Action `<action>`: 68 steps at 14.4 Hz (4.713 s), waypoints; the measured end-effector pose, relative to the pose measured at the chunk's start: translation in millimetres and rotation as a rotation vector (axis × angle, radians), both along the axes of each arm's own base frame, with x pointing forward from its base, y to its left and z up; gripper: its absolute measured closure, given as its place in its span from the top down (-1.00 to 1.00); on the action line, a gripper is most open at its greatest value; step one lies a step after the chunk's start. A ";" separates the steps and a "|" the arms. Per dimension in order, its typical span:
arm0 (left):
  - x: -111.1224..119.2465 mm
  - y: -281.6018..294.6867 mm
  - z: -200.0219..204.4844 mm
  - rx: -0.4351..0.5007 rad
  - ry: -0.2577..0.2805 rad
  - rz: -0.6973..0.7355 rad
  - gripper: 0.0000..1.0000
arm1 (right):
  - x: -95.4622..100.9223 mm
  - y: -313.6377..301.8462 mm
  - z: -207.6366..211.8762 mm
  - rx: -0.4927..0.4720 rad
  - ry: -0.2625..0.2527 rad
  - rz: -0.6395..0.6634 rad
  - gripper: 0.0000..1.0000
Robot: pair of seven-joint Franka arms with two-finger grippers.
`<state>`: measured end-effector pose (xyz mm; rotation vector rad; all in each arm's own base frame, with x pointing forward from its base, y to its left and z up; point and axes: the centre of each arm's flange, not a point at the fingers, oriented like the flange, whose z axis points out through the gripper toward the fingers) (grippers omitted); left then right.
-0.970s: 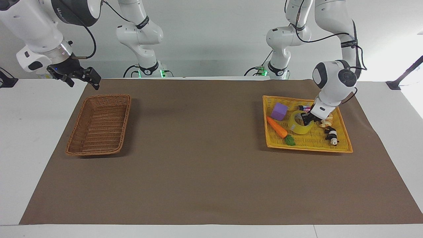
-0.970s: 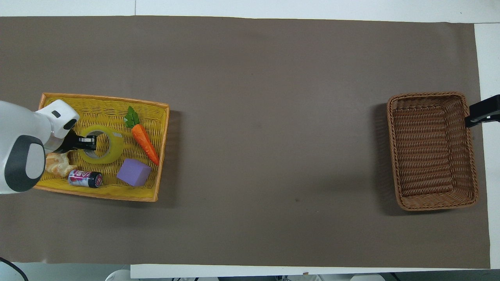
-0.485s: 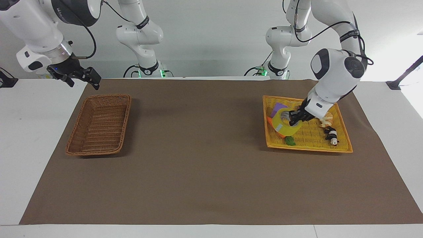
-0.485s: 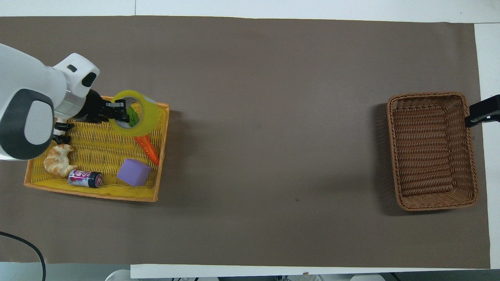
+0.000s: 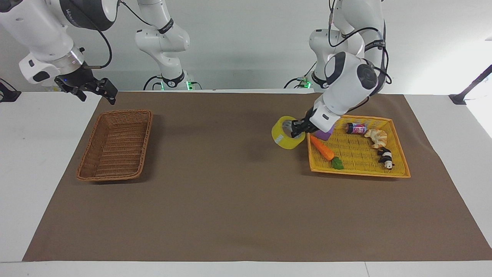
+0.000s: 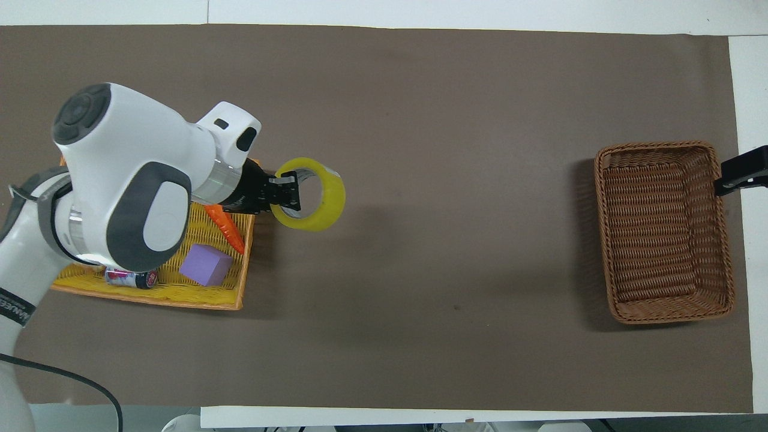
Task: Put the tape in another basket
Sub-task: 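Lift the tape roll with the left gripper toward the table center, then hold the tape with the left gripper while the right gripper reaches it, then close the right gripper on the tape rim beside the left gripper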
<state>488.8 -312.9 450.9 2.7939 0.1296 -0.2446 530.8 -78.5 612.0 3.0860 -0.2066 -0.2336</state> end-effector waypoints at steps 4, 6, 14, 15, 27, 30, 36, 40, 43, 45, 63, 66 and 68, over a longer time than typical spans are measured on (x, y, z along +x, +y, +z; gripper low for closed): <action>-17.9 -47.8 19.1 -0.033 -0.059 0.039 -0.56 | 1.1 7.9 -0.2 0.020 -0.001 0.053 1.00; -13.2 -48.4 31.4 -0.047 -0.079 0.046 -0.56 | 3.8 33.1 -1.1 0.176 -0.021 0.132 1.00; -17.2 -38.1 72.1 -0.067 -0.094 0.051 -0.56 | 16.3 99.7 -27.8 0.876 -0.256 0.001 1.00; -17.7 -37.3 73.9 -0.067 -0.095 0.051 -0.56 | 20.3 127.8 -34.8 0.908 -0.275 0.002 1.00; -18.9 -35.7 70.9 -0.059 -0.079 0.048 -0.56 | 6.4 306.0 -107.9 1.064 -0.344 -0.029 1.00; -19.4 -35.3 69.9 -0.056 -0.074 0.047 -0.56 | -1.0 320.9 -121.1 1.081 -0.321 -0.047 1.00; -20.4 -33.9 68.9 -0.049 -0.061 0.044 -0.56 | -11.5 336.4 -133.2 1.076 -0.307 -0.059 1.00; -16.8 -28.5 69.3 -0.049 -0.061 0.055 -0.56 | -12.9 338.2 -133.5 1.076 -0.298 -0.068 0.96; -17.8 -27.4 69.9 -0.046 -0.055 0.053 -0.56 | -15.5 343.0 -133.2 1.078 -0.274 -0.095 0.96; -18.0 -26.3 70.9 -0.045 -0.053 0.053 -0.56 | -20.9 353.5 -133.0 1.080 -0.253 -0.096 0.95; -20.5 -24.8 70.6 -0.038 -0.036 0.047 -0.56 | -22.0 354.9 -130.7 1.082 -0.253 -0.100 0.07; -20.7 -24.2 70.5 -0.036 -0.033 0.048 -0.56 | -22.5 355.8 -130.9 1.082 -0.252 -0.099 0.07; -20.7 -23.8 70.5 -0.036 -0.032 0.048 -0.56 | -22.7 356.1 -130.9 1.082 -0.252 -0.098 0.07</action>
